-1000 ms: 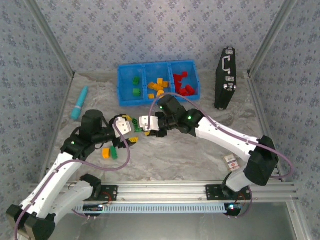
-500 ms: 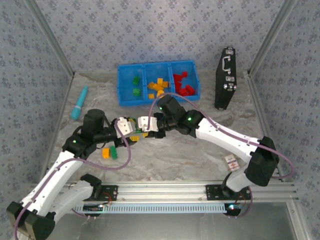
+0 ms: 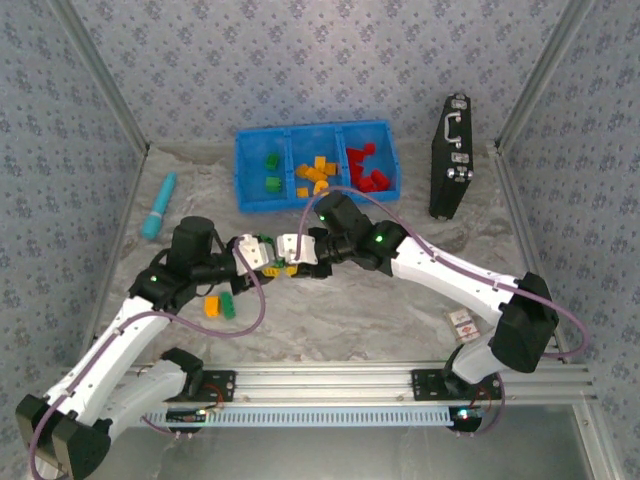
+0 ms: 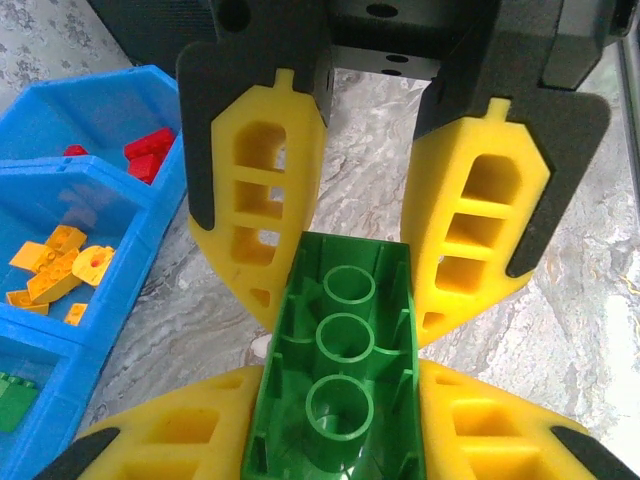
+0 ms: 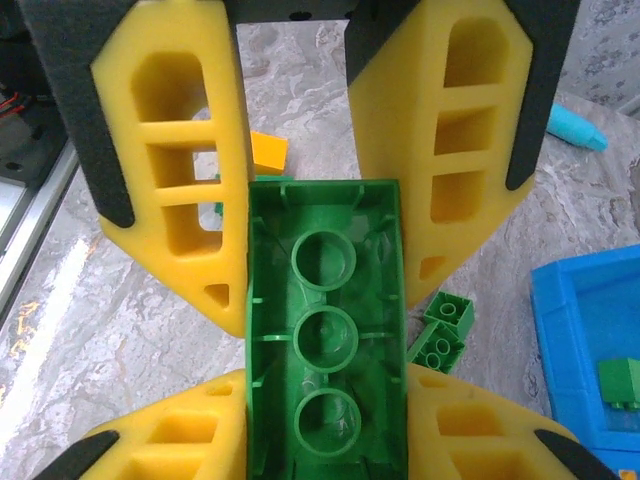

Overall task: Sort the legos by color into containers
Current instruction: Place the lego in the container.

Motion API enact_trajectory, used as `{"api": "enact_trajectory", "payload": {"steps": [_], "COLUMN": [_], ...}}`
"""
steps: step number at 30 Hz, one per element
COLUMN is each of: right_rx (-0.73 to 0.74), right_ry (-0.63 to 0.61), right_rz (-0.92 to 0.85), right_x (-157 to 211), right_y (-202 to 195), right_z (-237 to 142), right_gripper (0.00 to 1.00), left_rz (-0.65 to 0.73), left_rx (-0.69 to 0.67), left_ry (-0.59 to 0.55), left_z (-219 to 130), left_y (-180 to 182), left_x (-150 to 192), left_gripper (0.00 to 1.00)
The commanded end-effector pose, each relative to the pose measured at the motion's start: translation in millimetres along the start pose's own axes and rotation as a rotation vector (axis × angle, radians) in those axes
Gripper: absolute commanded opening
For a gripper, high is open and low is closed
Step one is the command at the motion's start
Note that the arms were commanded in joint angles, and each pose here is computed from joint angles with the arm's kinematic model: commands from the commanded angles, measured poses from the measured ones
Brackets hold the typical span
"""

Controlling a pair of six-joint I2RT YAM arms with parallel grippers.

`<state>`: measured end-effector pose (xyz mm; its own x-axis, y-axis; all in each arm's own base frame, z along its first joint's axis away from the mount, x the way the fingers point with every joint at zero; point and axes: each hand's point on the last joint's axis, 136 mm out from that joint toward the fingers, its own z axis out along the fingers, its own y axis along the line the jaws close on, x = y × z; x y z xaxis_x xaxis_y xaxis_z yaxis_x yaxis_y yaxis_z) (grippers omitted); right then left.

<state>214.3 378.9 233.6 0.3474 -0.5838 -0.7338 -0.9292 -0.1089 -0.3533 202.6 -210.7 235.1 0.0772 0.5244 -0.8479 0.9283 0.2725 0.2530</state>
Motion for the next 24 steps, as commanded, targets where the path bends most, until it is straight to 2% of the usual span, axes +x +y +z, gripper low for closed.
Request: {"api": "enact_trajectory", "payload": {"steps": [1,5,6,7,8,10,13,15,18,22,24], "right_rx": [0.087,0.157,0.178,0.208,0.239,0.316,0.365,0.413,0.526,0.477,0.37], "right_ry": [-0.019,-0.018,-0.021,-0.024,-0.019,0.003,0.012,-0.013,-0.002,-0.046,-0.029], "right_rz": [0.06,0.125,0.142,0.165,0.201,0.309,0.345,0.347,0.446,0.701,0.668], "right_x": [-4.5,3.6,6.2,9.4,14.2,23.0,27.8,27.6,48.9,78.9,82.3], "right_y": [-19.7,-37.9,-42.7,-48.8,-55.2,-71.6,-78.0,-79.5,-86.2,-97.8,-85.4], "right_z": [-11.8,-35.0,-42.1,-50.5,-56.9,-73.5,-96.3,-108.1,-115.3,-111.6,-98.2], "right_gripper": [0.39,0.66,0.75,0.96,0.99,1.0,1.0,1.0,0.99,0.99,1.0], "left_rz": [0.004,-0.04,-0.056,-0.074,-0.087,-0.107,-0.15,-0.188,-0.254,-0.371,-0.417], "left_rx": [-0.087,-0.184,-0.208,-0.234,-0.255,-0.312,-0.385,-0.42,-0.464,-0.576,-0.631], "left_ry": [-0.034,-0.029,-0.029,-0.03,-0.031,-0.037,-0.042,-0.014,0.027,0.078,0.107], "left_z": [-1.7,2.3,3.5,4.4,5.0,4.8,5.3,9.1,20.6,37.3,45.2], "left_y": [20.4,43.9,51.3,59.5,66.6,84.8,116.9,140.1,176.4,229.0,251.2], "left_x": [-16.9,-13.0,-12.7,-12.2,-11.7,-11.0,-8.2,-2.9,3.9,13.7,21.2], "left_gripper": [0.18,0.15,0.14,0.14,0.13,0.12,0.12,0.11,0.11,0.1,0.1]}}
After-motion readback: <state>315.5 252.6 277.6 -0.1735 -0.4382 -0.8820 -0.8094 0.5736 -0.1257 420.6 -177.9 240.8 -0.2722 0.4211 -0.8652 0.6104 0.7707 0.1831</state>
